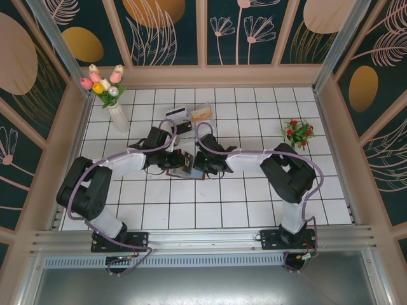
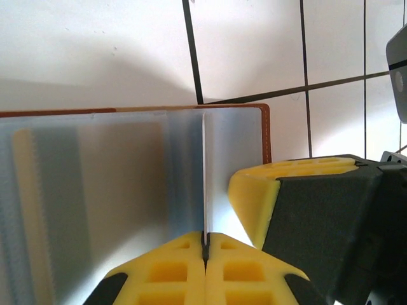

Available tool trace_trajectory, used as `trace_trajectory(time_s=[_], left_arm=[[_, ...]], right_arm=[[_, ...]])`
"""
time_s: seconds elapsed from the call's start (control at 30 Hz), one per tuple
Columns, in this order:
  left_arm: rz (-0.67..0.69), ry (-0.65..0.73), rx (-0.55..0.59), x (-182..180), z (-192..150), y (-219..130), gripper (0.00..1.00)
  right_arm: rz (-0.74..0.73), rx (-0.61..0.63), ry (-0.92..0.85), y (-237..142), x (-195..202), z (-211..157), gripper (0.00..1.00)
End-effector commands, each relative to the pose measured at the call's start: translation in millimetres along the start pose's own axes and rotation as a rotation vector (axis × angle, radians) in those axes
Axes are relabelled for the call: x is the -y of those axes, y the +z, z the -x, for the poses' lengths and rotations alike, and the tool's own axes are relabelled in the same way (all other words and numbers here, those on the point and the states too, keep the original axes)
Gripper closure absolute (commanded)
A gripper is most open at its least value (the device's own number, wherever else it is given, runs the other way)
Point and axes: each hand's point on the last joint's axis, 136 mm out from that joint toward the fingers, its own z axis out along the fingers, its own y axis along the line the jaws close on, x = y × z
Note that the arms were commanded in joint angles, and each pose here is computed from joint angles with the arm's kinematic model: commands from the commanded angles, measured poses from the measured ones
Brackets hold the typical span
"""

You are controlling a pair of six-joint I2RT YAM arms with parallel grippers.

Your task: Take the credit cards out of the card holder

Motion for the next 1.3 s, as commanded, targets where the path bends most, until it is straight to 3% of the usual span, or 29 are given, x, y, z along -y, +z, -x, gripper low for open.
trace_trajectory(time_s=[0.0,0.3,0.43,0.63,0.77,0.9,1.03,1.17,1.27], left_arm=[[0.085,0.051,0.032,-2.0,8.1,-21.7,0.96],[0.26,0.171,0.167,-4.1,38.6,-68.5,1.0],[0.22,0.22,0.355,24.9,81.9,-92.5,1.0],[0.212,0.271,0.465,43.5,115.6,-104.7,1.0],[0.248,0.353,0.517,51.4,135.6,-114.0,0.98],[0.234,0.528,0.499,68.1,142.1,-114.9,0.93],[0.269,0.694,0.504,72.6,148.0,-116.0,0.97],[0.32,0.822,0.441,72.2,155.2,-109.8,0.99],[0.257,0.998,0.353,80.6,143.3,-95.9,1.0]], right_arm=[[-0.023,0.038,0.015,-15.5,4.5,9.2,0.88],[0.158,0.101,-0.055,-57.2,-40.5,23.2,0.77],[0.23,0.134,-0.079,-85.3,-61.7,30.3,0.7],[0.259,0.23,-0.069,-119.2,-54.8,49.1,0.46],[0.225,0.306,-0.107,-136.4,-35.6,60.8,0.2],[0.216,0.365,-0.1,-154.7,-13.8,69.2,0.11],[0.212,0.406,-0.086,-168.8,5.3,72.8,0.05],[0.199,0.431,-0.068,-176.2,23.3,73.6,0.01],[0.192,0.427,-0.053,-176.6,34.8,71.8,0.01]])
